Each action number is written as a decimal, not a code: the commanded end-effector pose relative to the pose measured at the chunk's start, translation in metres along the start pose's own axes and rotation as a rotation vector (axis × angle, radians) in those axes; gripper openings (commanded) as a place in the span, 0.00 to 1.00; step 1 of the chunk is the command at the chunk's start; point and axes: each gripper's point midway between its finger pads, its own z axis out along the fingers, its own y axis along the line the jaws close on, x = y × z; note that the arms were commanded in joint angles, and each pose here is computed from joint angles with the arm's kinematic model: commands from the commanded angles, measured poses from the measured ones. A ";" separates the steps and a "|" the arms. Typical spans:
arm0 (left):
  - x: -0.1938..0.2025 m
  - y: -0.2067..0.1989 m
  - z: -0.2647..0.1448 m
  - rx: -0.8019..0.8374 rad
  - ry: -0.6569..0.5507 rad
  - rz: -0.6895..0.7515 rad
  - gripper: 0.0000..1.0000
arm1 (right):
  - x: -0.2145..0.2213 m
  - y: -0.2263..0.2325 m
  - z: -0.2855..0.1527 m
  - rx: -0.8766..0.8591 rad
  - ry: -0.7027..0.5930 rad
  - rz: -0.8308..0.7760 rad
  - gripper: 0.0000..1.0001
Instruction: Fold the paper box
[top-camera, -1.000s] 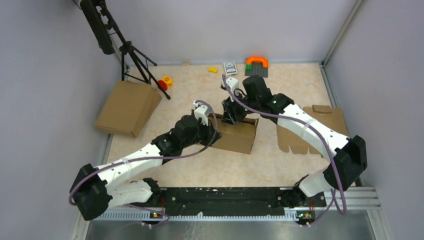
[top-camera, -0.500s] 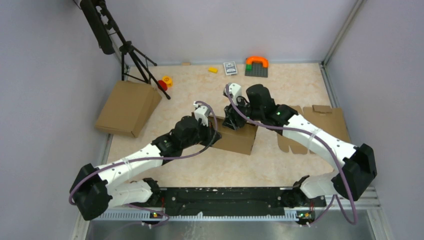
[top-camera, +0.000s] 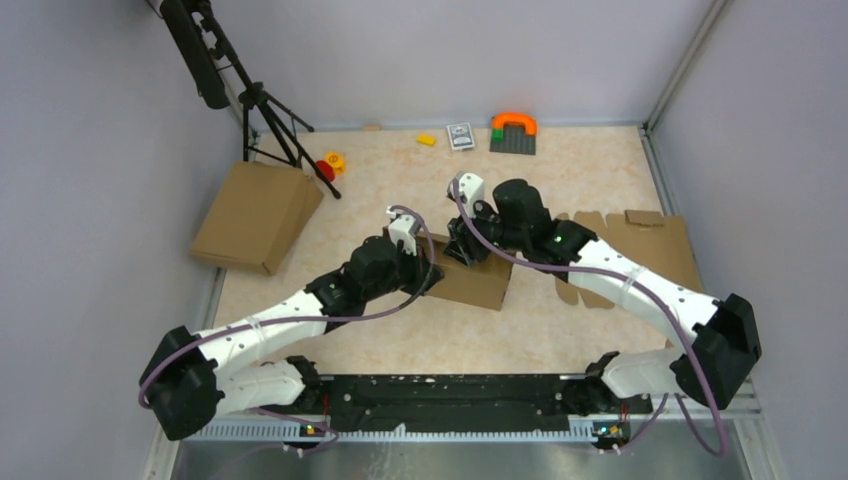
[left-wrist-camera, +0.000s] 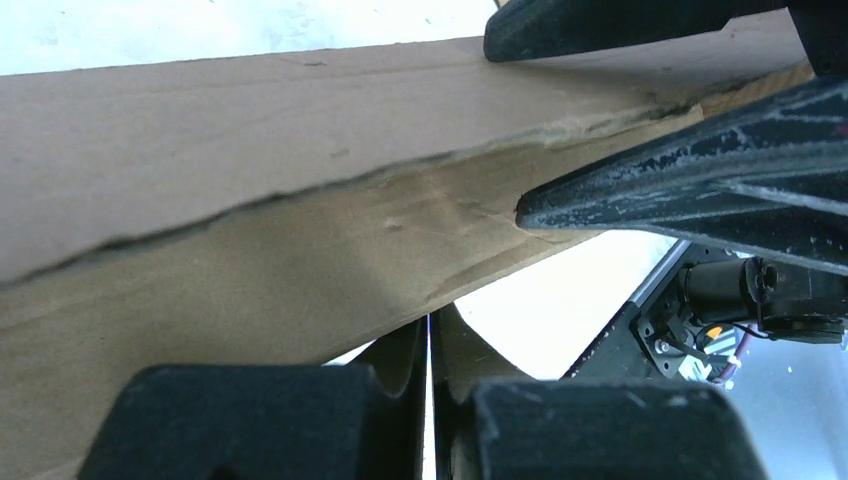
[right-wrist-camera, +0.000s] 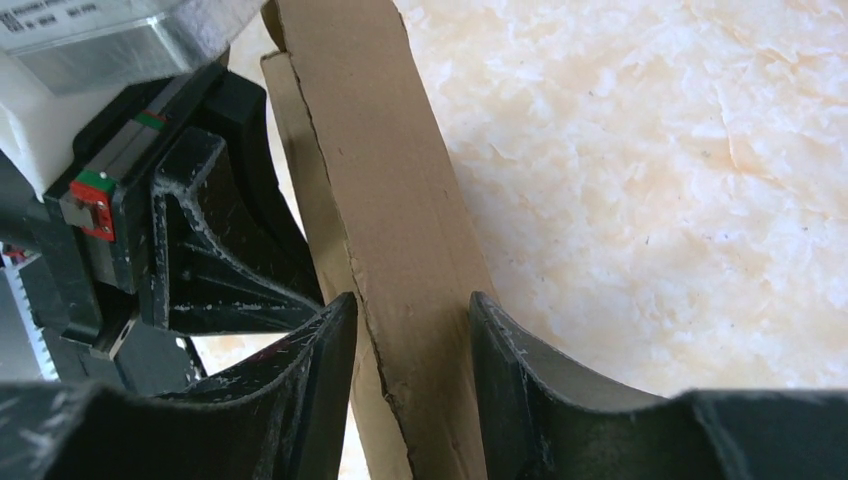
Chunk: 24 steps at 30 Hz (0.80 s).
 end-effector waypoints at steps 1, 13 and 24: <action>-0.022 -0.004 0.003 0.003 -0.098 -0.006 0.00 | 0.017 0.017 -0.002 -0.038 0.038 0.043 0.45; -0.023 -0.002 0.001 -0.004 -0.105 -0.002 0.00 | 0.031 0.009 -0.003 0.029 0.028 0.014 0.46; -0.022 -0.003 0.003 0.001 -0.098 0.000 0.00 | 0.041 0.002 0.000 0.078 -0.014 -0.003 0.46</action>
